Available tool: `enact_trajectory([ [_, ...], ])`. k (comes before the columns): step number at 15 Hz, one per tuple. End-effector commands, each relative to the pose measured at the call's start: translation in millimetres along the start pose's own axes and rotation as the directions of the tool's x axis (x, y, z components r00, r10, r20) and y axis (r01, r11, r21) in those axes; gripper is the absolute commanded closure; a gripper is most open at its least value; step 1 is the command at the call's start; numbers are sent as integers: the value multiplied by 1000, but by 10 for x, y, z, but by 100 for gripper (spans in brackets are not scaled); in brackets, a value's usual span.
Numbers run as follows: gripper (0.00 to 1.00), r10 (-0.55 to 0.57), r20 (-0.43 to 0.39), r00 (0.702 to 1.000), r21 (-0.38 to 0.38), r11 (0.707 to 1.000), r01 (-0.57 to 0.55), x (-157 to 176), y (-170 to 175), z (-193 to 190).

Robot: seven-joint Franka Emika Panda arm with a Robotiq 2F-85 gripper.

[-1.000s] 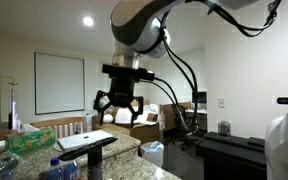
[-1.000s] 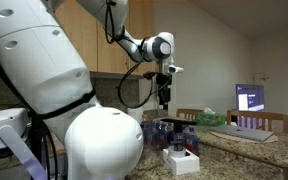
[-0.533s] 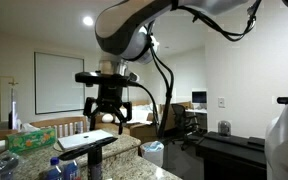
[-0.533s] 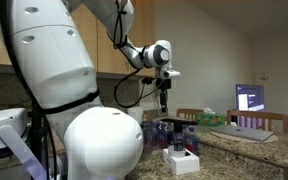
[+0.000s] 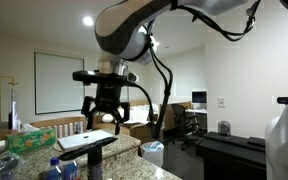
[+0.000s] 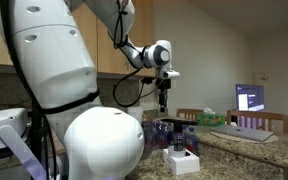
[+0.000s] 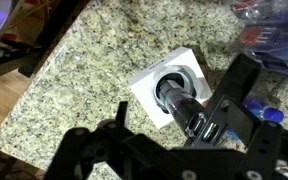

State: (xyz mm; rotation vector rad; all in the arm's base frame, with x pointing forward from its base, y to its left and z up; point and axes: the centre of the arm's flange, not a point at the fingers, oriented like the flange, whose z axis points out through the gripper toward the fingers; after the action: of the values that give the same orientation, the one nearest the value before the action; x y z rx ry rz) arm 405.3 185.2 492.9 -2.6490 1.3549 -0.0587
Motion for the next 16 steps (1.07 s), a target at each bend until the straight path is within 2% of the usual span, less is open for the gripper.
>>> enact_trajectory([
  [1,0,186,10,982,71,980,-187,-84,-319,141],
  [3,0,288,2,958,102,953,-287,-63,-491,222],
  [5,0,391,0,920,107,915,-389,4,-645,331],
  [7,0,482,-21,876,71,875,-479,101,-773,433],
  [10,0,577,-14,816,-45,815,-577,276,-900,509],
  [13,0,604,-2,797,-88,794,-602,382,-1019,463],
  [16,0,614,3,790,-98,786,-610,446,-1133,438],
])
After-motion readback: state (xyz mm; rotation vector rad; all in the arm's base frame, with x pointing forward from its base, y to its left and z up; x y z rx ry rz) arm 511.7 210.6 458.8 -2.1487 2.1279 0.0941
